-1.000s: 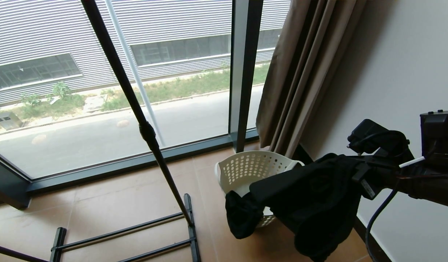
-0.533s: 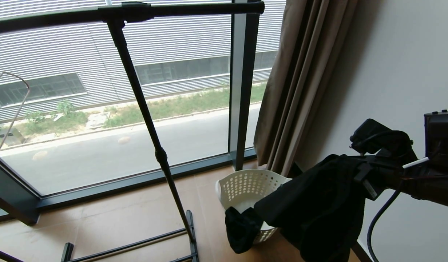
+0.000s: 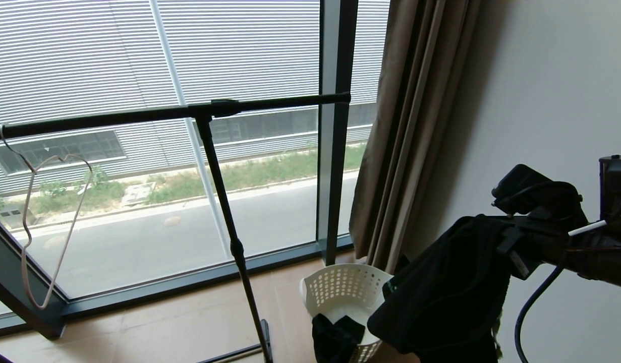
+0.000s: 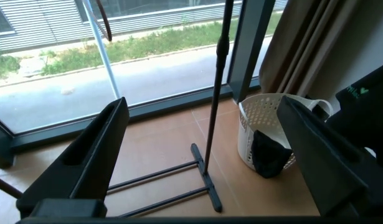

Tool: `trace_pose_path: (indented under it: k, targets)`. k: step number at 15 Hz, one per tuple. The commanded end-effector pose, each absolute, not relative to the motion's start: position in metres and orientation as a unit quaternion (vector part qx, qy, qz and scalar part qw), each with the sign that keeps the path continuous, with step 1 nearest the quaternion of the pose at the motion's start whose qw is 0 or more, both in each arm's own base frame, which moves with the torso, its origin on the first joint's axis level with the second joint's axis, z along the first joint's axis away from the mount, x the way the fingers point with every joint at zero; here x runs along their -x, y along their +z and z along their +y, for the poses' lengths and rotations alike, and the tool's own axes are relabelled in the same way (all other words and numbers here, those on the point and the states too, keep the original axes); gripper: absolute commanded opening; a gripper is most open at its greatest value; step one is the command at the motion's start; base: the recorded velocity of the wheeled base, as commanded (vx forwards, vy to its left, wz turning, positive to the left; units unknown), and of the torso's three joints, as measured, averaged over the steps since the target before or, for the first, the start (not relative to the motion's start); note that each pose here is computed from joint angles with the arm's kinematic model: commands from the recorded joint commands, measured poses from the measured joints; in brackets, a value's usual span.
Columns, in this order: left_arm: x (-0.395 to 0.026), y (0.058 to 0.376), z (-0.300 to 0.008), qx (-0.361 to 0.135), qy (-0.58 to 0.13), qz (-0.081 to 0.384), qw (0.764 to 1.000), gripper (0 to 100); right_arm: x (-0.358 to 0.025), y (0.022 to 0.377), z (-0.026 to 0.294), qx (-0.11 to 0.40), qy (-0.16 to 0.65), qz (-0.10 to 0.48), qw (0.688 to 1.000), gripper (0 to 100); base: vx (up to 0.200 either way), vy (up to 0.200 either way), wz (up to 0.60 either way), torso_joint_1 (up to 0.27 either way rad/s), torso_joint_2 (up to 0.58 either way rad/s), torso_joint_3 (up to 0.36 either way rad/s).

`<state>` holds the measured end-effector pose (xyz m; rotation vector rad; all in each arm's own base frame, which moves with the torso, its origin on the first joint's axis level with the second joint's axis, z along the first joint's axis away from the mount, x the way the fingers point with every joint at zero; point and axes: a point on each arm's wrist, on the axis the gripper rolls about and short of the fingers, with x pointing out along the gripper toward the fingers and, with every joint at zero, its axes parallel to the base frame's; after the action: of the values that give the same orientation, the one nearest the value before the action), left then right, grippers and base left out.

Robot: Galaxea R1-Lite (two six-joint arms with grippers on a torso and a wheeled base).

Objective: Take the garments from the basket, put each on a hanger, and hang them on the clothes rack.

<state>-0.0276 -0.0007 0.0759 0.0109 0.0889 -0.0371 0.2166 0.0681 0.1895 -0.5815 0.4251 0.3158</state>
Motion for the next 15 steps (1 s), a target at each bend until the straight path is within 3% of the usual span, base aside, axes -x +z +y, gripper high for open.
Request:
trace_pose_path:
  k: [1,9,15]
  targets:
    - [0.028,0.076,-0.001,-0.005,-0.019,0.044,0.999,100,-0.216,0.190,0.068,0.284,0.154,0.206,0.924,0,0.000,0.000,0.00,0.237,-0.57,-0.144]
    - [0.028,0.076,-0.001,-0.005,-0.019,0.044,0.999,100,-0.212,0.186,0.067,0.285,0.155,0.204,0.924,0,0.000,0.000,0.00,0.173,-0.40,-0.136]
    - [0.028,0.076,-0.001,-0.006,-0.019,0.044,0.999,100,-0.209,0.177,0.066,0.283,0.150,0.171,0.932,0,0.000,0.000,0.00,0.007,-0.01,-0.007]
